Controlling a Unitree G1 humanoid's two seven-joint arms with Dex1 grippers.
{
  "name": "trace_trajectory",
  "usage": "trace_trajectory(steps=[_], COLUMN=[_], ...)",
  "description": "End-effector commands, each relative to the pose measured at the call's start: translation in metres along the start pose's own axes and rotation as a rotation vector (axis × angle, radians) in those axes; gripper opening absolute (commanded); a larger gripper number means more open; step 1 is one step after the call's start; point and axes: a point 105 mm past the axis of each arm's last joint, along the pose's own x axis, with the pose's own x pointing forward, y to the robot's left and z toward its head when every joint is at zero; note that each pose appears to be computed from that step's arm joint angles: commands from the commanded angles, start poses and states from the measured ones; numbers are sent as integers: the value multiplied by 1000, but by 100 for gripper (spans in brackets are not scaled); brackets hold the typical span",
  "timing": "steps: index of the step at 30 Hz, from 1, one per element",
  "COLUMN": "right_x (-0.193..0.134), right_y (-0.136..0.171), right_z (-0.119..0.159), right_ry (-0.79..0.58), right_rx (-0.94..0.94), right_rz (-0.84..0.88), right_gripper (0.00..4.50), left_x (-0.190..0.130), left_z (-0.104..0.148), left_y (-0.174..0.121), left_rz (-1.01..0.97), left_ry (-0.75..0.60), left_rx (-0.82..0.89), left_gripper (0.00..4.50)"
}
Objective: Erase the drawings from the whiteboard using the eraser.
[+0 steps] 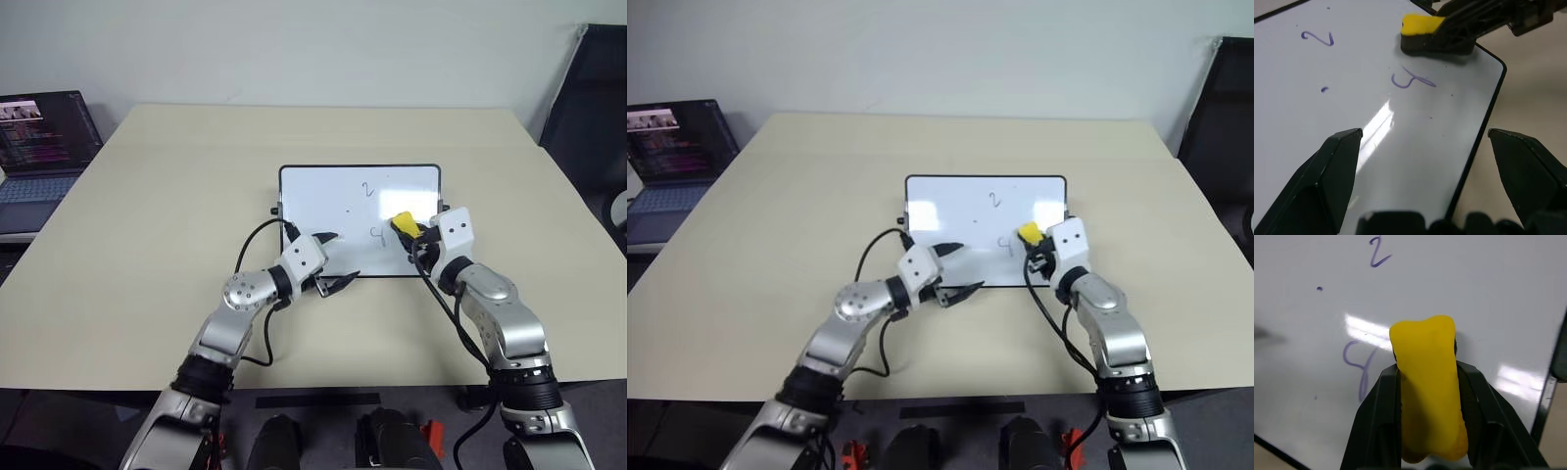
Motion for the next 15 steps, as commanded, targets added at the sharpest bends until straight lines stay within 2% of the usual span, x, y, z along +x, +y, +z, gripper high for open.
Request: trace_trajectory(steps=[1, 7, 15], right_x=[-10, -1, 25], right_y=[0, 19, 20], right_z=[21, 26, 11], right_ry=[-105, -139, -33], right_rx=[-4, 7, -79], right_rz=[-3, 20, -11], right_gripper=[119, 119, 119], left_x=[-8, -9, -5], left_z=[15, 10, 14], left_y=[1, 0, 1], left_rz=[61, 123, 123], left_ry=[-44, -22, -26], left_rx=[5, 1, 12], left_gripper=[450, 450, 450])
